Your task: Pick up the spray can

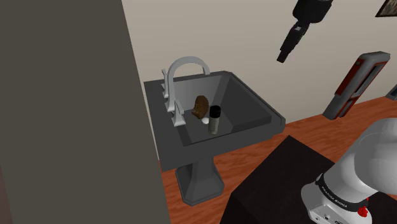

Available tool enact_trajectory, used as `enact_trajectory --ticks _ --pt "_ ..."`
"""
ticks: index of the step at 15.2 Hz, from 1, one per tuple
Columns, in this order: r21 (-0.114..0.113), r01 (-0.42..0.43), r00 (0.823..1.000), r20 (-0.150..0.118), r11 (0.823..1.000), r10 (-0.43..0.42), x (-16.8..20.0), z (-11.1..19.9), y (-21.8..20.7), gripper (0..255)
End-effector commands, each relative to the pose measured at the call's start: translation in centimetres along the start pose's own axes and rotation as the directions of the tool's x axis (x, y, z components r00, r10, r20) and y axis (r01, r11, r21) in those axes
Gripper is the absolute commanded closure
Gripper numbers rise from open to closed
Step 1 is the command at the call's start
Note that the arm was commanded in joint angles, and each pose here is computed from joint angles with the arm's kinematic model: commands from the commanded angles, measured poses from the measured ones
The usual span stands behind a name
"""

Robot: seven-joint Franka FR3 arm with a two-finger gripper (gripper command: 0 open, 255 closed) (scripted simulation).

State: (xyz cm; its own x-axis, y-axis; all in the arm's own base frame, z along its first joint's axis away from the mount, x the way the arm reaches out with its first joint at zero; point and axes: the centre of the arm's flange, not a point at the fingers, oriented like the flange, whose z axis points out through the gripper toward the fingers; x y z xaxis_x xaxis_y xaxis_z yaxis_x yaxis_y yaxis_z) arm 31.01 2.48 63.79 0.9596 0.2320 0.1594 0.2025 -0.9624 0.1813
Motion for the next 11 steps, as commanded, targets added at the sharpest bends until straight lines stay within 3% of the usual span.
enact_trajectory --ticks 1,11 --pt "0.0 0.0 1.0 0.0 1.0 0.0 0.0 0.0 0.0 0" --pt "0.055 0.059 0.997 0.041 0.997 -0.062 6.3 11.9 1.9 0"
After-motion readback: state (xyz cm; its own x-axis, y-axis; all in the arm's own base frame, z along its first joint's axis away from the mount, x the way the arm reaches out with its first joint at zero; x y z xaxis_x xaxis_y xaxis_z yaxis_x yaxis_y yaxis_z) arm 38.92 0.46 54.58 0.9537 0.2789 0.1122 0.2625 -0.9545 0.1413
